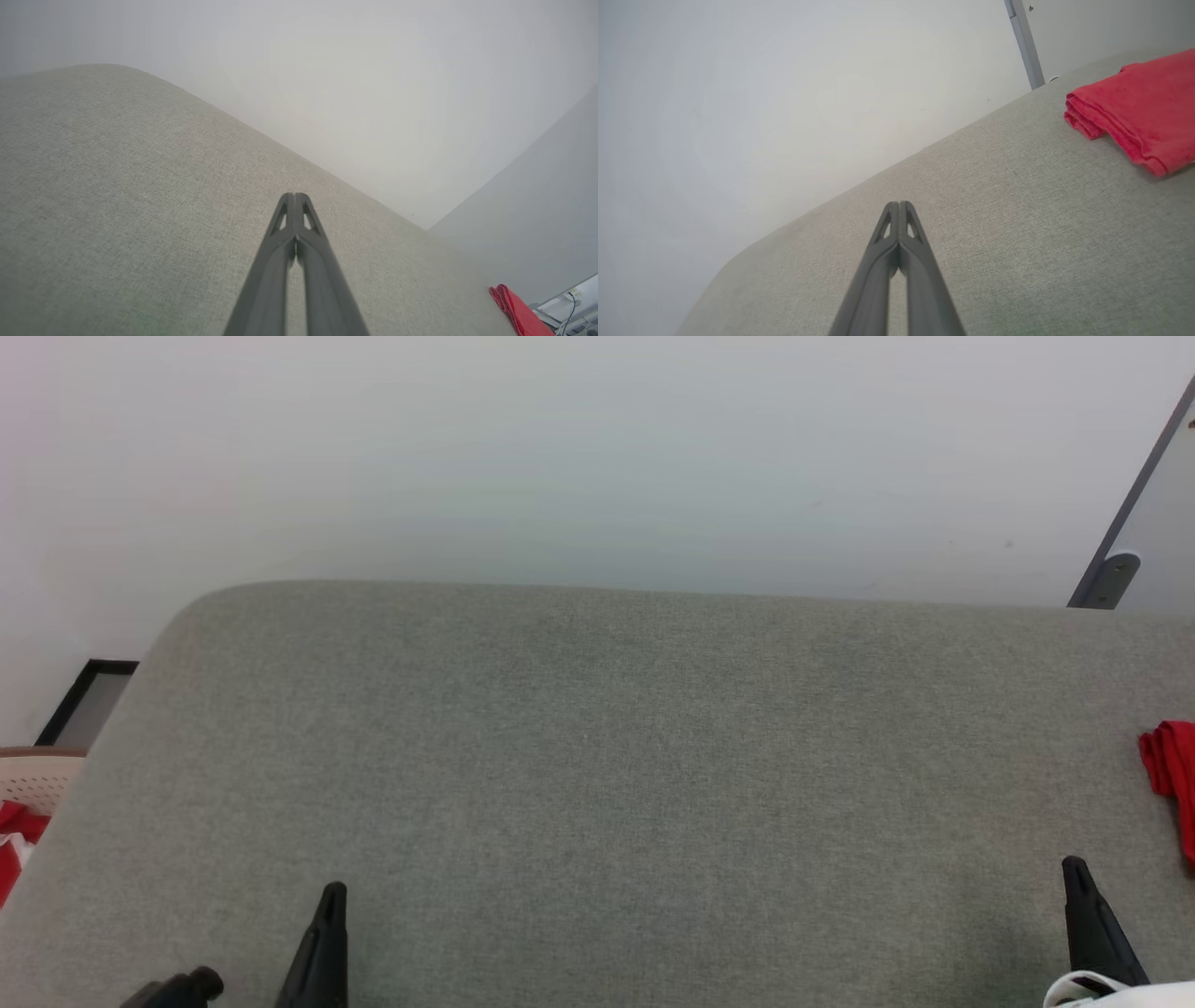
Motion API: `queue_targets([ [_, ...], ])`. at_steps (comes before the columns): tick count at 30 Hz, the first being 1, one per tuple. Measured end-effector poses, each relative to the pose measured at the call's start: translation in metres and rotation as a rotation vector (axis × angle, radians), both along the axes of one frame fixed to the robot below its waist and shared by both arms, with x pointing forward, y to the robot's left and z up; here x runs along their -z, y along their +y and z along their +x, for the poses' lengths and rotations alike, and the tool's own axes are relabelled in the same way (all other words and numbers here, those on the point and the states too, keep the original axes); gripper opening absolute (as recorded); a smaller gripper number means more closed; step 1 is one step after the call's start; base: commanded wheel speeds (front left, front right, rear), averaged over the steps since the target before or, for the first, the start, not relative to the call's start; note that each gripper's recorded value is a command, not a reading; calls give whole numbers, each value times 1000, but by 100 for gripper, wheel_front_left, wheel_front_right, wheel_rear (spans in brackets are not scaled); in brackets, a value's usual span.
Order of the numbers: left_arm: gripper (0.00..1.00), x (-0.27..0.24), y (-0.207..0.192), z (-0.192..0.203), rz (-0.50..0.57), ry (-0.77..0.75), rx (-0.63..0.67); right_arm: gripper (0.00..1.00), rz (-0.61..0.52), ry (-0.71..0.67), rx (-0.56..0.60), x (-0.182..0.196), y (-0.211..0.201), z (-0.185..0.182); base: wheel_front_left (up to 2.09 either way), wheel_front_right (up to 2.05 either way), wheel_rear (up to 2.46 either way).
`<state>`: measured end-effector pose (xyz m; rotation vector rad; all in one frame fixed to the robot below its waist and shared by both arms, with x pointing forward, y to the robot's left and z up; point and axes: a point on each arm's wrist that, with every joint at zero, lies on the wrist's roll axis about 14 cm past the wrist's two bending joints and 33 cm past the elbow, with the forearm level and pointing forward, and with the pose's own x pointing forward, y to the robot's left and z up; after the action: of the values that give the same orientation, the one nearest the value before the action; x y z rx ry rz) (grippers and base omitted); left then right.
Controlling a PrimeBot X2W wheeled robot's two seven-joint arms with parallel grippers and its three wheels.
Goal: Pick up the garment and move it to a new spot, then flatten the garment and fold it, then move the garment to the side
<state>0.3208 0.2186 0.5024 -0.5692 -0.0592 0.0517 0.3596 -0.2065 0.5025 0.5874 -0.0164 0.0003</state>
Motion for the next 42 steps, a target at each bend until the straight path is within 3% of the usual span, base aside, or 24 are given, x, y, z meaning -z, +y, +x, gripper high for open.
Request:
queue_targets([
  [42,0,3,-2,32,-519,22,4,0,513,41,14,4,3,14,0,0,0],
])
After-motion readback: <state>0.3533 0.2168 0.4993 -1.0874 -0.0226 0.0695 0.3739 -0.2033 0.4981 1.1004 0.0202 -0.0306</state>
